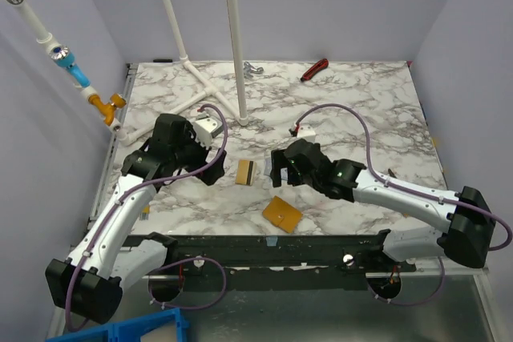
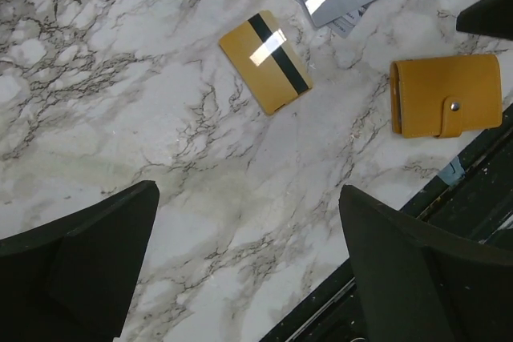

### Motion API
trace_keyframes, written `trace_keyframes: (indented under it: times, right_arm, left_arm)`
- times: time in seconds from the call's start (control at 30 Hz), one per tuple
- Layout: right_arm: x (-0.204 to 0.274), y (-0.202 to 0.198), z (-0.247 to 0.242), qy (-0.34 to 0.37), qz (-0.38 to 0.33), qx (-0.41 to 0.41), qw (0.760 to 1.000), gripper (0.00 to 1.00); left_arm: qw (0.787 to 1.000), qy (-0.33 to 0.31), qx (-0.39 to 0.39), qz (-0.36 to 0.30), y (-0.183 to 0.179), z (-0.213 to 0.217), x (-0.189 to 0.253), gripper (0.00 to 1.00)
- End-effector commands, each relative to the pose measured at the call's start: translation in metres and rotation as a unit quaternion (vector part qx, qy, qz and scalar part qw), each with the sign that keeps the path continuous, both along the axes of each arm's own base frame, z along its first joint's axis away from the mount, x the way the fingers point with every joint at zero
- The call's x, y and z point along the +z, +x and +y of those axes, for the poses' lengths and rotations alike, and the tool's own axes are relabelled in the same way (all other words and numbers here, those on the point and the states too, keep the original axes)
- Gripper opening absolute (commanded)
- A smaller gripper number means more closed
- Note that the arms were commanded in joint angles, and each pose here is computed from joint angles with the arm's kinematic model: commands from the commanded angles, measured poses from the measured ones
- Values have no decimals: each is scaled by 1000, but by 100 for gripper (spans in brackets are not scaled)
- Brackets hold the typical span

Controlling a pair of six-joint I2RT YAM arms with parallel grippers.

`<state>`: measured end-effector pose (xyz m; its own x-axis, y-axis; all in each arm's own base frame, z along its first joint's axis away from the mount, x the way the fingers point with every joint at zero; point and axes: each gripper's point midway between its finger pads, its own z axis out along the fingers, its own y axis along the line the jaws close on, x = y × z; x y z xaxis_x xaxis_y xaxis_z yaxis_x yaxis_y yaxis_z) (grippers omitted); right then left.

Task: Put the credit cards into the card holder
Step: Pick up the card holder from the corner of the board.

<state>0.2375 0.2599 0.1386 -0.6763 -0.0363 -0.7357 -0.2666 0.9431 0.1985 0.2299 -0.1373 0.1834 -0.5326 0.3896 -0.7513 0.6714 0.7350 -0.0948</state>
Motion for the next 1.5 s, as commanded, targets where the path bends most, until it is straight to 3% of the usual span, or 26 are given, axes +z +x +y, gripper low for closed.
trace_keyframes:
  times: [0.0,0.27,0.63,0.83,1.23,1.37,1.47]
  right_arm:
    - [-24,-30,7,-20,34,25,999,100]
    - [-39,-74,29,-26,56,116,991,100]
    - [-72,-92,18,-47,85,142,985,100]
    - [-97,-97,11,-53,109,123,985,100]
    - [-103,-93,2,-66,114,80,988,87]
    - [-99,-101,-13,-49,135,52,988,100]
    - [-104,-112,-21,-39,174,38,983,100]
  left_arm:
    - [999,-20,-33,26,-8,-12,1,99]
    - [994,-15,-90,67,-20,-20,-19,98]
    - [990,-34,-116,77,-36,-28,-23,99]
    - [990,-27,-118,76,-45,-27,-27,99]
    - [987,-6,-159,25,-51,-32,-19,99]
    - [986,14,-169,4,-46,-30,-23,98]
    - [985,33,-169,-2,-41,-27,-29,98]
